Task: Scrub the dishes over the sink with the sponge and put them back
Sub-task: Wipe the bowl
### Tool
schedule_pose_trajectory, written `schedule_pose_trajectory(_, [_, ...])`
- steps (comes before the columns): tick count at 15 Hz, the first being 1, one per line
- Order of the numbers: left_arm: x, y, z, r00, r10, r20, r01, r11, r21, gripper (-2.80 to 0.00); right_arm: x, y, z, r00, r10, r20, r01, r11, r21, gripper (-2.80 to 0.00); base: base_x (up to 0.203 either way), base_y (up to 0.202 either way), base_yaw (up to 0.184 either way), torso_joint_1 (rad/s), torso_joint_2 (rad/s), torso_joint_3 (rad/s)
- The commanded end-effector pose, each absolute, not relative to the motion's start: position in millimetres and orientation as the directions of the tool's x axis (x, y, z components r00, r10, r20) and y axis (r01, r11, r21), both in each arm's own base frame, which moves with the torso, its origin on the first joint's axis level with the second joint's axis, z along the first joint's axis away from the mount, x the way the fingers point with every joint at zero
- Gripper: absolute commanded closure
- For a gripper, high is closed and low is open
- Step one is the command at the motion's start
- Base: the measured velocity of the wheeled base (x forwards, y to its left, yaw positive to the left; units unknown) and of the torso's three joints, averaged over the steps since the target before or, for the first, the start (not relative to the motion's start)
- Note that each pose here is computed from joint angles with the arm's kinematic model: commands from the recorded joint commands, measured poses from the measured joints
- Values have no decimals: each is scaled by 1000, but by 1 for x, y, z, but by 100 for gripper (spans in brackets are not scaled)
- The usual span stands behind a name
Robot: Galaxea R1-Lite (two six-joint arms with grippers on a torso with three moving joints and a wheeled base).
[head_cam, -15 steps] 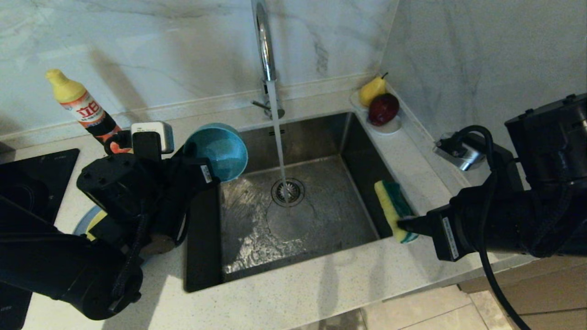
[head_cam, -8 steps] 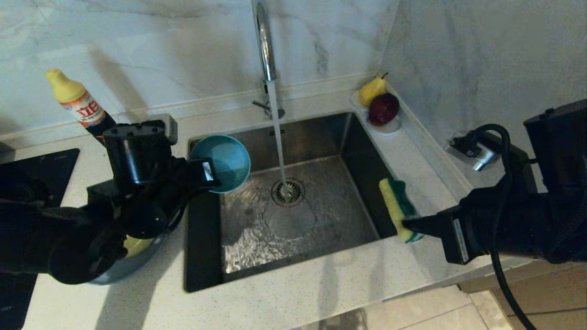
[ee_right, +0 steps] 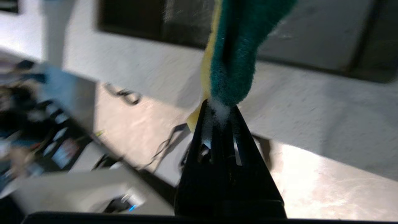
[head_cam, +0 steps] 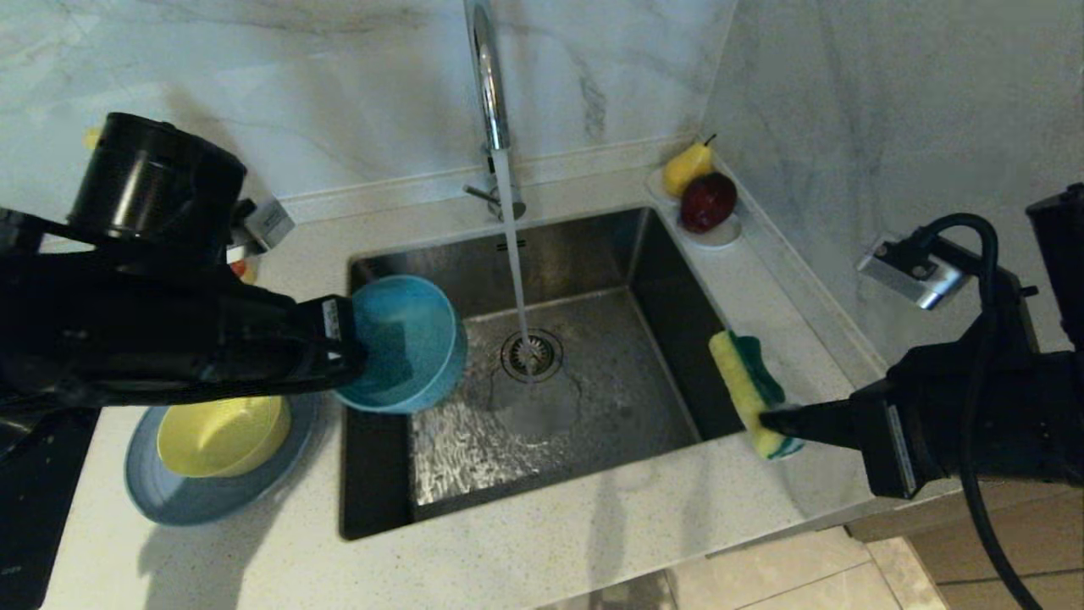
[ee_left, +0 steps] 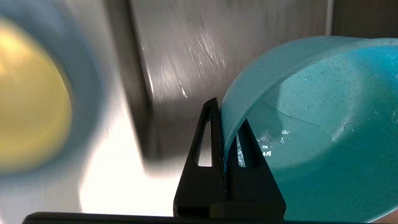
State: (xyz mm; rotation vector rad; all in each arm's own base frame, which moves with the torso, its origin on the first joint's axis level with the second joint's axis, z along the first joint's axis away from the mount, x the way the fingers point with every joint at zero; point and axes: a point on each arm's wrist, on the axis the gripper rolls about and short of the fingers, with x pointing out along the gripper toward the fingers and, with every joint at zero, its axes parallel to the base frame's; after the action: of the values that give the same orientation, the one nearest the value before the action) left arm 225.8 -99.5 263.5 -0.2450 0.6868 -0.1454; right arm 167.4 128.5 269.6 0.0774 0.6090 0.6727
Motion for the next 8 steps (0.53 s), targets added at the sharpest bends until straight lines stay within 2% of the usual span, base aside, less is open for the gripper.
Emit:
schedule_pose_trajectory(1, [197, -99, 263, 644, -249, -724, 93, 964, -249, 0, 166, 129, 278, 551, 667, -502, -609, 732, 305, 0, 0, 0, 0, 0, 0, 0])
schedule_pose_trajectory(4, [193, -107, 257, 587, -298, -753, 144, 954, -264, 0, 169, 133, 293, 506, 706, -496, -640, 693, 333, 0, 0, 0, 0, 0, 0, 0])
schedule_pose_trajectory(6, [189, -117, 251, 530, -334, -779, 191, 943, -274, 0, 169, 138, 301, 431, 747, -505, -673, 639, 371, 0, 0, 0, 0, 0, 0, 0])
schedule_pose_trajectory(8, [202, -128, 241, 512, -320, -797, 169, 948, -272, 0, 173, 147, 302, 360, 768, -530, -690, 601, 402, 0, 0, 0, 0, 0, 0, 0])
